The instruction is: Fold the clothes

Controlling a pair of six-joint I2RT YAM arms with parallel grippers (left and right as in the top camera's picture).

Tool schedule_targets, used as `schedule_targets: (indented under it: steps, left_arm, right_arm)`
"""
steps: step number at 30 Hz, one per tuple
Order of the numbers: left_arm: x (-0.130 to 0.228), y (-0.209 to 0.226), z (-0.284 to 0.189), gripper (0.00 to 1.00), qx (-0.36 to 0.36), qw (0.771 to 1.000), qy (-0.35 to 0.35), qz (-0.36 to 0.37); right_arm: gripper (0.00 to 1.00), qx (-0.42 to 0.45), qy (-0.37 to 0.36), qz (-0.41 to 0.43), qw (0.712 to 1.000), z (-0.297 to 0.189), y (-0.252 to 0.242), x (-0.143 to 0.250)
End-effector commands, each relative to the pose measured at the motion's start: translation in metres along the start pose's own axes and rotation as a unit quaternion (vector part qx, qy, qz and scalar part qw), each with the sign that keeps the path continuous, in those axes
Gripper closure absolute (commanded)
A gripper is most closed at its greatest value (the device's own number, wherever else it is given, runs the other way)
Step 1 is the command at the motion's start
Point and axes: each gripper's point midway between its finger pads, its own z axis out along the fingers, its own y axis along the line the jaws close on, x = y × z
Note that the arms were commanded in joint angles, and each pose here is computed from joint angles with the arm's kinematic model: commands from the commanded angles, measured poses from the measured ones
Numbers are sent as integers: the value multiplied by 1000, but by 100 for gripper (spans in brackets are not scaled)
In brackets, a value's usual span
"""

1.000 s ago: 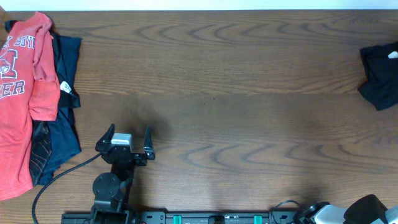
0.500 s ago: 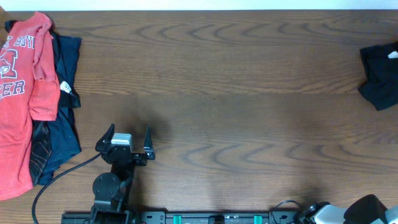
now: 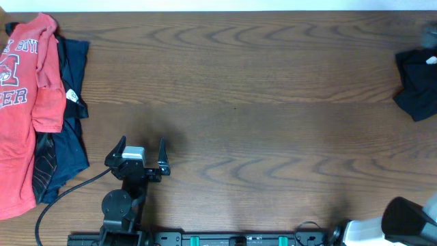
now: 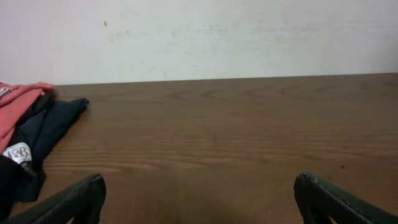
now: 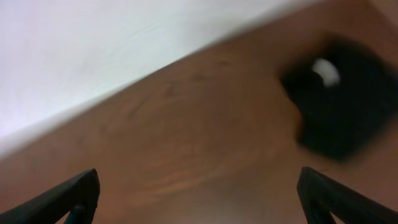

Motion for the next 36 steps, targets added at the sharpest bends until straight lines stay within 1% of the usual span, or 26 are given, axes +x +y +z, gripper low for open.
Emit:
schedule_targets:
  steps: [1, 2, 4, 6, 8, 11, 16, 20, 23, 26, 29, 31, 36]
  left_arm:
    - [17, 3, 1, 2, -9, 1000, 25, -3]
    - [17, 3, 1, 2, -9, 1000, 25, -3]
    - [17, 3, 1, 2, -9, 1000, 25, -3]
    - [17, 3, 1, 2, -9, 1000, 25, -3]
    - [17, 3, 1, 2, -9, 1000, 25, -3]
    - [17, 3, 1, 2, -9, 1000, 25, -3]
    - [17, 3, 1, 2, -9, 1000, 25, -3]
    - [17, 3, 1, 3, -9, 1000, 25, -3]
    - [17, 3, 1, 2, -9, 1000, 25, -3]
    - [17, 3, 1, 2, -9, 1000, 25, -3]
    - [17, 3, 1, 2, -9, 1000, 25, -3]
    - [17, 3, 1, 2, -9, 1000, 25, -3]
    - [17, 3, 1, 2, -9, 1000, 25, -3]
  right_arm:
    - [1, -47, -15, -306, 951, 13, 76, 5]
    - [1, -56, -28, -347, 936, 14, 96, 5]
    - [1, -69, -64, -379, 921, 13, 133, -2]
    - [1, -77, -92, -377, 918, 7, 159, -6]
    - [1, -84, -106, -361, 923, 0, 173, -7]
    - [1, -95, -111, -355, 923, -12, 182, -3]
    - [1, -95, -122, -343, 927, -34, 172, 9]
    - [1, -93, -172, -338, 921, -45, 161, 25]
    - [1, -95, -217, -329, 914, -53, 150, 49]
    - [1, -99, -251, -294, 917, -58, 133, 75]
    - [1, -94, -265, -261, 923, -58, 109, 108]
    - [1, -89, -268, -257, 924, -57, 96, 133]
    - [1, -89, -270, -244, 927, -52, 76, 179]
